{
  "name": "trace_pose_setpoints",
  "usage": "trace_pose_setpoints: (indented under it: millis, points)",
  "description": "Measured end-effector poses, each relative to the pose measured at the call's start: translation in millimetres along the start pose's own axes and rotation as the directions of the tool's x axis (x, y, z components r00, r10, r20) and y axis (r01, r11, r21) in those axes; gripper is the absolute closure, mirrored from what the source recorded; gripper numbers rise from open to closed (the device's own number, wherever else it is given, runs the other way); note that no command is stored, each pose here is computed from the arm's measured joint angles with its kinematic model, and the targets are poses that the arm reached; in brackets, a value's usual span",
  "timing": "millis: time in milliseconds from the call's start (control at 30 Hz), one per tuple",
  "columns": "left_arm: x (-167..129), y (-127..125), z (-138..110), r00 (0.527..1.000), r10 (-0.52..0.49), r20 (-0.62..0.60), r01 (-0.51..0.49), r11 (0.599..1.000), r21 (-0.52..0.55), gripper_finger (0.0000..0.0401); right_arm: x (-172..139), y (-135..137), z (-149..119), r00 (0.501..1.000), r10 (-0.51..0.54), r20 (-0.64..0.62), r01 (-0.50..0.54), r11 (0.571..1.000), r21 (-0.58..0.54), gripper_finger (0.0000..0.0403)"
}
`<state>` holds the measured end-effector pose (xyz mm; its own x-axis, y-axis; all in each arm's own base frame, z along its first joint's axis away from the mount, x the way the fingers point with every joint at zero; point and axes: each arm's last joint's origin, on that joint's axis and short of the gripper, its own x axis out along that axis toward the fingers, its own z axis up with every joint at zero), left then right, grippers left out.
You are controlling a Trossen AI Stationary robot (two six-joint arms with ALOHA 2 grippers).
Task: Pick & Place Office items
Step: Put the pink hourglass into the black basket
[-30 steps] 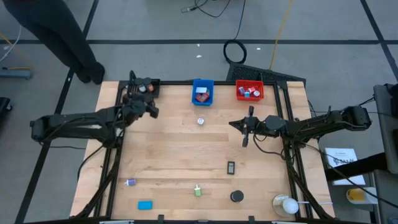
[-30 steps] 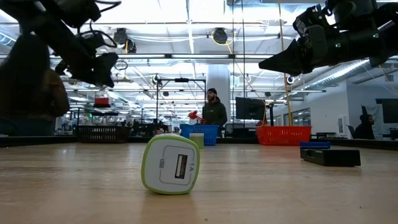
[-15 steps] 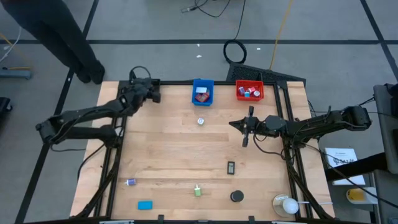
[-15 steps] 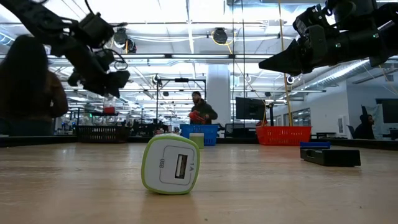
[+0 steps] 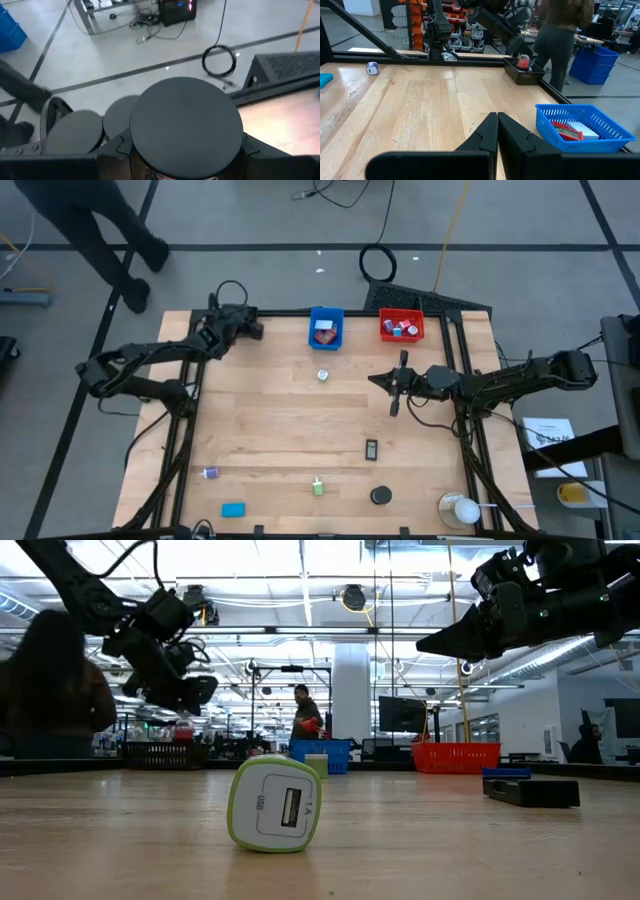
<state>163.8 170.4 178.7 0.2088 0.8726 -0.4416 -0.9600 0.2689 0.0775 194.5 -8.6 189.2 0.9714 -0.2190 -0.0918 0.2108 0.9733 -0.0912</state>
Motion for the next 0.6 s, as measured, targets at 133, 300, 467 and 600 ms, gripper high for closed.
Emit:
trace_pose_setpoints:
  millis: [133,300,467,600]
  points:
    - [9.4,-0.7,-6.6,0.999,0.018,-0.028,-0.018,1.0,0.007,0.0232,0.0,0.0,0.0,1.0,0.0,0.0,0.0,1.0,0.0,0.0399]
    - [17.1,-4.2,-8.7,1.0,0.017,-0.014,-0.017,1.0,-0.002,0.0232,0.0,0.0,0.0,1.0,0.0,0.0,0.0,1.0,0.0,0.0399]
    - [20.4,-5.7,-10.6,1.0,0.016,-0.014,-0.016,1.0,-0.007,0.0232,0.0,0.0,0.0,1.0,0.0,0.0,0.0,1.0,0.0,0.0399]
    - [20.3,-5.8,-10.9,1.0,0.015,-0.017,-0.015,1.0,-0.005,0.0232,0.0,0.0,0.0,1.0,0.0,0.0,0.0,1.0,0.0,0.0399]
